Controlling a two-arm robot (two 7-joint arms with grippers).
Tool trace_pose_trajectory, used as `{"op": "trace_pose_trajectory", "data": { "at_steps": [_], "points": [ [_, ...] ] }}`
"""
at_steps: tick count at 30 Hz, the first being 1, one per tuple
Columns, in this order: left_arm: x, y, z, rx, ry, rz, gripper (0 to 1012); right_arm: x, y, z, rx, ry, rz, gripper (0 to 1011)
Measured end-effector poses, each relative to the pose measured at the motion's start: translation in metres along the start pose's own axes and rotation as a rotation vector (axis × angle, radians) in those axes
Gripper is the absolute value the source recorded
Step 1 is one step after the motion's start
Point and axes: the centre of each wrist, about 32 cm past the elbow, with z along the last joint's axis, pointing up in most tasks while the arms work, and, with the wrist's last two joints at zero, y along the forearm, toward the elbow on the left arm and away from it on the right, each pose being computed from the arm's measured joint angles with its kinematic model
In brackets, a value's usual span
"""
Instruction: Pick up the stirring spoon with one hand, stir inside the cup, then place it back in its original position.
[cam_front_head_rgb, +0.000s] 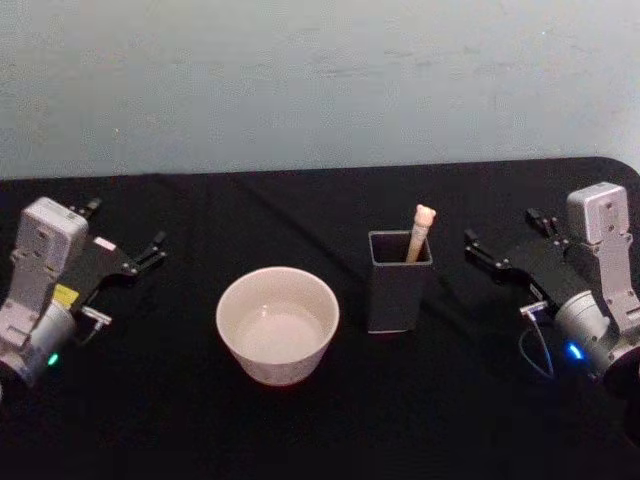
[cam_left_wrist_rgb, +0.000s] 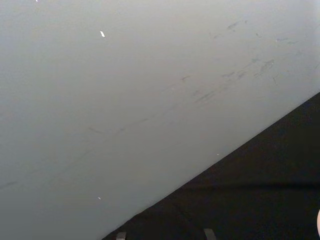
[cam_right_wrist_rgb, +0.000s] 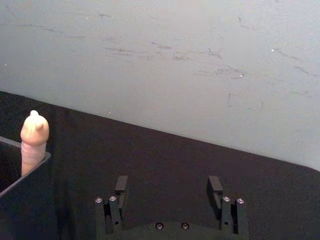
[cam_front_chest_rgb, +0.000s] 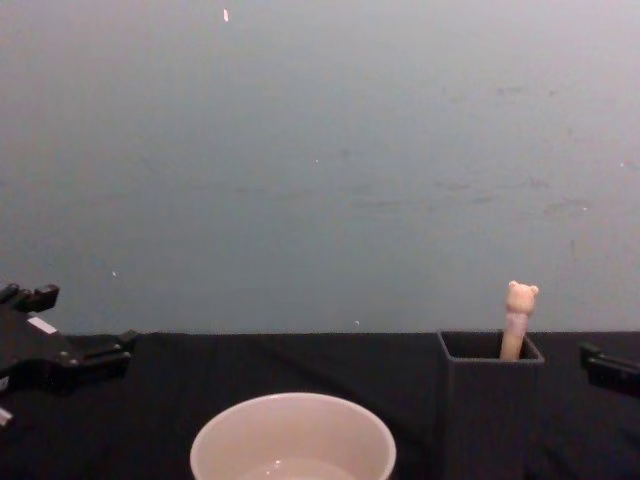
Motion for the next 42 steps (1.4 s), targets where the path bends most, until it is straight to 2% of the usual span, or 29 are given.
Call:
{"op": "trace_pose_trajectory", "data": {
  "at_steps": [42],
  "points": [
    [0.0000, 0.0000, 0.0000, 0.000, 0.000, 0.000, 1001, 0.0000, 0.0000, 0.0000, 0.000, 0.000, 0.000, 1000]
  ]
}}
